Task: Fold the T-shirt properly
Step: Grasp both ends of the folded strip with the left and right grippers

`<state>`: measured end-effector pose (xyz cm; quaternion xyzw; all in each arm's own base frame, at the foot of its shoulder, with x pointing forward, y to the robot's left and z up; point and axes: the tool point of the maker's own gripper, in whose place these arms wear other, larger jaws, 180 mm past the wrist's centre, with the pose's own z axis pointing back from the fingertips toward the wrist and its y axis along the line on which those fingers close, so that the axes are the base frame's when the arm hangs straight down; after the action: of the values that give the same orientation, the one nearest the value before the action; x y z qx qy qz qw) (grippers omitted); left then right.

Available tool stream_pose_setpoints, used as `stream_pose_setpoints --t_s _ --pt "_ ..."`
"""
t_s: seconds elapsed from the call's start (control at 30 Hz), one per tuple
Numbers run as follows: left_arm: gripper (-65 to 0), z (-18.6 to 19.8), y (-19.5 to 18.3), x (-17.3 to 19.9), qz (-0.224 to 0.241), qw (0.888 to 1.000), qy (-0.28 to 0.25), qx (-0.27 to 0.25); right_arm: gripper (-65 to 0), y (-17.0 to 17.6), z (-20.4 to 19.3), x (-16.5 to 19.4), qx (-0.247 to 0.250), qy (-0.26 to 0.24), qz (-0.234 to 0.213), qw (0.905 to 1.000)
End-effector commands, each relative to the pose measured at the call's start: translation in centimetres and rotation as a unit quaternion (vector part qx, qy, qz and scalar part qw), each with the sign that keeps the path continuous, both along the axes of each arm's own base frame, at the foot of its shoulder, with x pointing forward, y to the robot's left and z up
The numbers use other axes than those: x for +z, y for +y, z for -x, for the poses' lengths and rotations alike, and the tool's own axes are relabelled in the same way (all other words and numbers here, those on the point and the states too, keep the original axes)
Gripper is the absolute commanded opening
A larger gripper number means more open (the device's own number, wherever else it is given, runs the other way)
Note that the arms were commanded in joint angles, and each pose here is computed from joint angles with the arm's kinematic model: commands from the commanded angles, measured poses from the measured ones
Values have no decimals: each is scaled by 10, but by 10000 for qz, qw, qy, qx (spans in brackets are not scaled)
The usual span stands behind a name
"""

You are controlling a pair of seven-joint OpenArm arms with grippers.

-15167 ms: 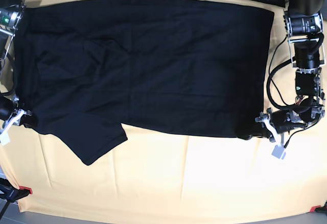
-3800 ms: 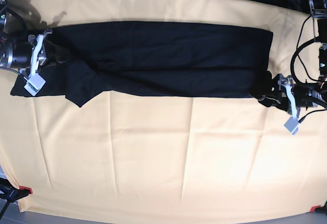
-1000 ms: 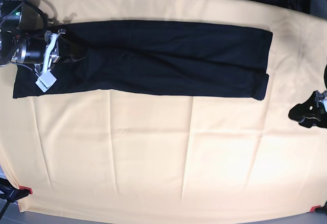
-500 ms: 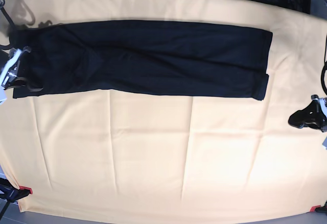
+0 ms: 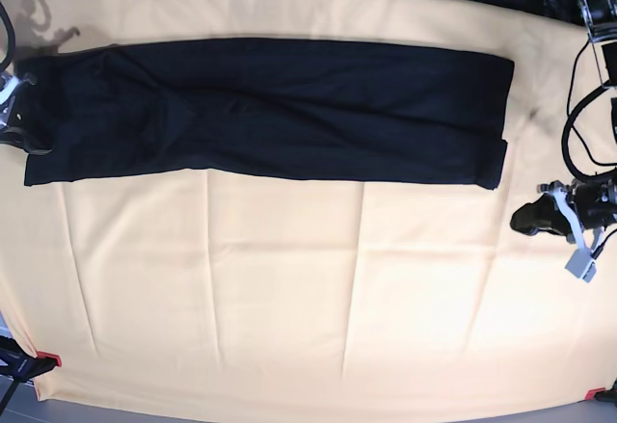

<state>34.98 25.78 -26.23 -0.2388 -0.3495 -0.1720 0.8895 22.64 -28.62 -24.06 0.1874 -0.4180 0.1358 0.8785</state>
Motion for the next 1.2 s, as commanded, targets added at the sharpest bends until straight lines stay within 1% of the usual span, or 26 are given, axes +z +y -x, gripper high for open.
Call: stream_pose_setpoints --t_s 0.0,0.07,0.2,0.27,0.33,0.37,0.43,0.47,0.5,0.53,0.67,0.83,1.17 --pt "-650 0 8 9 58 9998 -146 109 -650 0 -4 15 71 -230 45 9997" --pt "-650 9 17 2 235 9989 -86 400 -650 -1 -3 13 71 -205 47 9998" --pt "-650 29 38 -11 556 9935 -54 988 -650 -1 -3 13 71 -205 47 9998" --pt "-650 40 43 -19 609 9917 44 1133 -650 -1 -3 13 71 -205 47 9998" --pt "-650 49 41 -28 659 9913 191 1120 -650 -1 -3 14 71 -207 47 9998" --pt "-596 53 39 -31 692 9914 260 1083 -650 -1 -3 14 71 -207 47 9998" --pt "-364 59 33 -37 726 9920 355 970 -650 -1 -3 14 71 -207 47 9998" --pt "-263 61 32 -39 721 9921 397 951 -650 -1 -3 14 71 -207 47 9998" --pt "-205 62 31 -41 712 9920 444 945 -650 -1 -3 14 71 -207 47 9998" --pt "-184 62 30 -43 739 9912 485 984 -650 -1 -3 14 71 -207 47 9998" --pt "-184 63 18 -52 894 9895 534 1002 -650 -1 -3 14 71 -207 47 9998" --pt "-184 67 8 -72 904 9866 733 1146 -650 -1 -3 14 71 -207 47 9998" --pt "-184 78 -7 -87 1116 9828 894 1170 -650 -1 -3 14 71 -207 47 9998"
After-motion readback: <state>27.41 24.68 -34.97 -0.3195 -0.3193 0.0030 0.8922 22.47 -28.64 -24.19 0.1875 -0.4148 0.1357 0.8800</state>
